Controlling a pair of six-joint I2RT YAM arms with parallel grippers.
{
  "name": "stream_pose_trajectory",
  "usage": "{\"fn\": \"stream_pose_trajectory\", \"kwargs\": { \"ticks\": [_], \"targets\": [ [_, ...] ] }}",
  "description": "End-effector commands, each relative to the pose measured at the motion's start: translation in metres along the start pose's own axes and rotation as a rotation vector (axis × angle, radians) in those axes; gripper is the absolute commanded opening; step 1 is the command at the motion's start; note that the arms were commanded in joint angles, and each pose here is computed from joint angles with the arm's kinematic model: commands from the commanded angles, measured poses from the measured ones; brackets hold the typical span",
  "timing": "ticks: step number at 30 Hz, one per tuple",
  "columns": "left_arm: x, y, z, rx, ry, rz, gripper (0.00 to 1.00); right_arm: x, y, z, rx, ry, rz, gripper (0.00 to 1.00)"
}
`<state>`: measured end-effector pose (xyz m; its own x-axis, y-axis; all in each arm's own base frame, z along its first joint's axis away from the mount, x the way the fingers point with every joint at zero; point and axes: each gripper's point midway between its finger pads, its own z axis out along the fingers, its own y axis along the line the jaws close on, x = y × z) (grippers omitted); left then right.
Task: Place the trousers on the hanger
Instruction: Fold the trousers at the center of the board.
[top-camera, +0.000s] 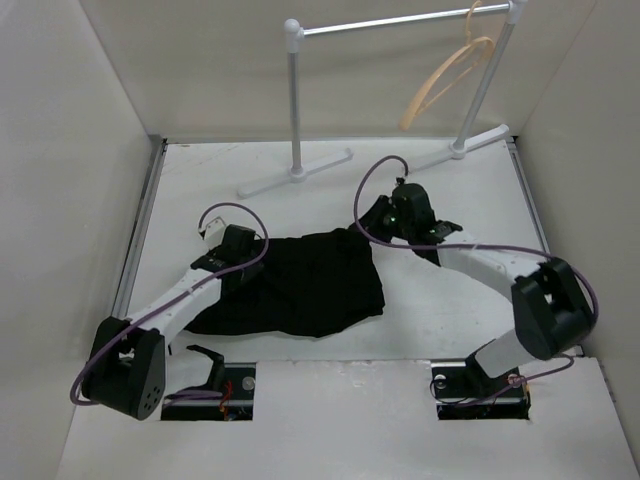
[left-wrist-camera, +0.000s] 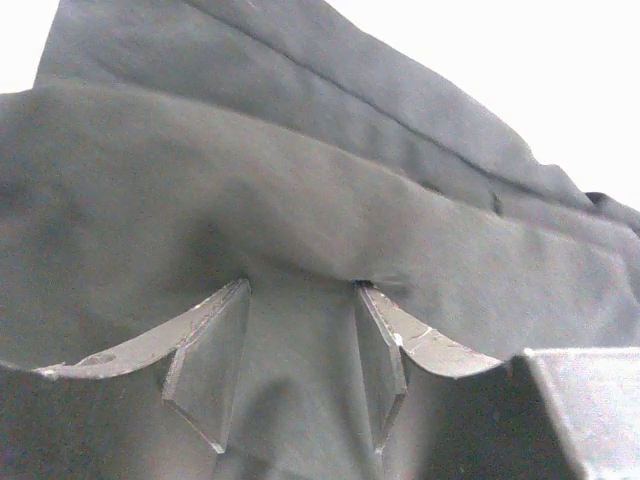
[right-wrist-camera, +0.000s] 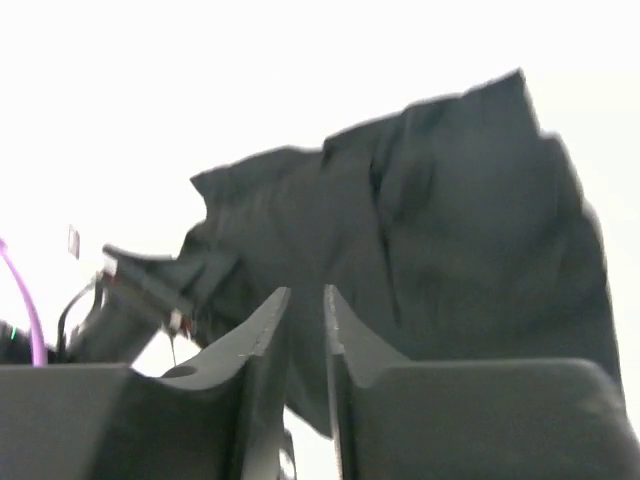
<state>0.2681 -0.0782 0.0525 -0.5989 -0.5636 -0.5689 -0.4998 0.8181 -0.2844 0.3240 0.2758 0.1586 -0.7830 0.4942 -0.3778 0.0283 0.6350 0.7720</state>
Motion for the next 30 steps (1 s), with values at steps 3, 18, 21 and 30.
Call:
{"fn": "stream_pose_trajectory", "kwargs": {
  "ticks": [3,18,21,30],
  "targets": [
    [-0.006,0.014,0.015,-0.037,0.040,0.019,0.44,-0.014,-0.041,0.056,0.087,0.015,0.083,0.19],
    [-0.044,-0.013,0.007,0.025,-0.015,-0.001,0.52,-0.076,-0.006,0.023,0.033,-0.142,0.074,0.50],
    [-0.052,-0.024,-0.008,0.065,-0.038,0.001,0.54,-0.037,-0.014,-0.002,0.031,-0.096,0.055,0.42],
    [-0.057,-0.035,-0.032,0.130,-0.073,-0.003,0.54,0.080,-0.079,-0.014,0.170,0.062,0.096,0.20]
  ]
}}
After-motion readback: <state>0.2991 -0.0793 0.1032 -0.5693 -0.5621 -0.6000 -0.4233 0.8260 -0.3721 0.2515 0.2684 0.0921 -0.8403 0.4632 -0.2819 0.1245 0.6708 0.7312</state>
